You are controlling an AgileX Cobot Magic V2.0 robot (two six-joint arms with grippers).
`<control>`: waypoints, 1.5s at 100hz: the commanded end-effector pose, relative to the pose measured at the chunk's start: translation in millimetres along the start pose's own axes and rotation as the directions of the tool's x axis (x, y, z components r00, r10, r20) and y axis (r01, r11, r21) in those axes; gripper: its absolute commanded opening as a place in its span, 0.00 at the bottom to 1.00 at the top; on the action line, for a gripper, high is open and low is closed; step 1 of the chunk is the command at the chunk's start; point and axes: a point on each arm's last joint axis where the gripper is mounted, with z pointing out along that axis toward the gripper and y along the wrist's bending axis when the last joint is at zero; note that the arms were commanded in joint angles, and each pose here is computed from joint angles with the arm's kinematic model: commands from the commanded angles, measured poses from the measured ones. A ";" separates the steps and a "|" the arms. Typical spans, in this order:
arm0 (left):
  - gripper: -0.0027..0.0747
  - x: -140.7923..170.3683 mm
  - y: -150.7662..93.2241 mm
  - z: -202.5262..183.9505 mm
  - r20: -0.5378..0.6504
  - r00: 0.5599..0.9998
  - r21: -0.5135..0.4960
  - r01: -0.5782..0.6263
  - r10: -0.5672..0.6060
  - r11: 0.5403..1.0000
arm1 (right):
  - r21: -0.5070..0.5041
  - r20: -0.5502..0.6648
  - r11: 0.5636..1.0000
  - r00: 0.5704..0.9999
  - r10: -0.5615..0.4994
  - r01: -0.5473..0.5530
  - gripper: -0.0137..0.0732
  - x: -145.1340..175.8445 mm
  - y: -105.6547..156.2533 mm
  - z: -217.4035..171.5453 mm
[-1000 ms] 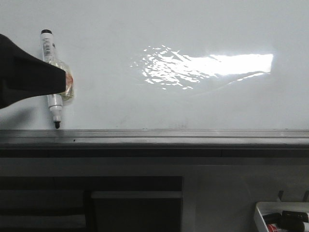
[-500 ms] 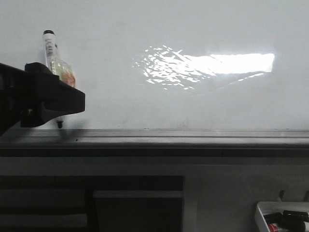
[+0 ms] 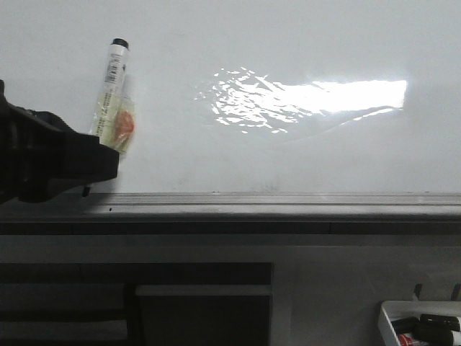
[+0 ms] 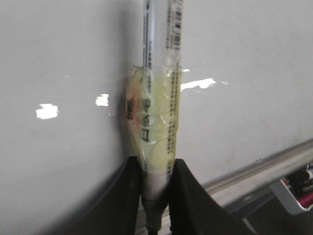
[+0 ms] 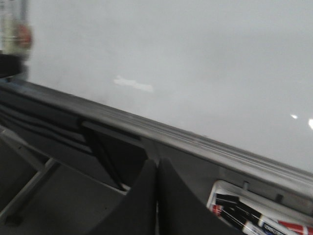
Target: Write number 4 on whiteboard
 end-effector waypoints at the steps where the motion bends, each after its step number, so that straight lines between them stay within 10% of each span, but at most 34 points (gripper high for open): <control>1: 0.01 -19.6 -14.4 -6.6 0.126 0.979 0.109 -0.172 0.158 0.979 | -0.066 0.074 0.994 0.994 -0.081 0.086 0.09 -32.2 11.1 -0.9; 19: 0.01 -29.5 -35.1 -32.0 0.283 0.830 0.233 -0.546 0.481 0.805 | -0.217 0.028 0.966 0.990 -0.140 0.143 0.12 -69.3 39.6 14.6; 48: 0.01 -27.0 -40.9 -45.1 0.335 0.664 0.241 -0.746 0.668 0.621 | -0.379 -0.006 0.904 0.976 -0.216 0.198 0.61 -109.3 89.8 46.0; 99: 0.01 -27.5 -41.6 -45.5 0.345 0.663 0.242 -0.747 0.665 0.619 | -0.397 -0.053 0.896 0.969 -0.241 0.201 0.54 -118.8 110.3 80.2; 124: 0.01 -27.5 -41.6 -45.5 0.345 0.663 0.242 -0.747 0.665 0.619 | -0.397 -0.074 0.901 0.972 -0.224 0.178 0.09 -116.9 111.1 83.2; 150: 0.56 -28.4 -41.0 -45.5 0.337 0.686 0.243 -0.725 0.645 0.645 | -0.392 -0.052 0.903 0.975 -0.214 0.178 0.09 -119.2 110.8 83.7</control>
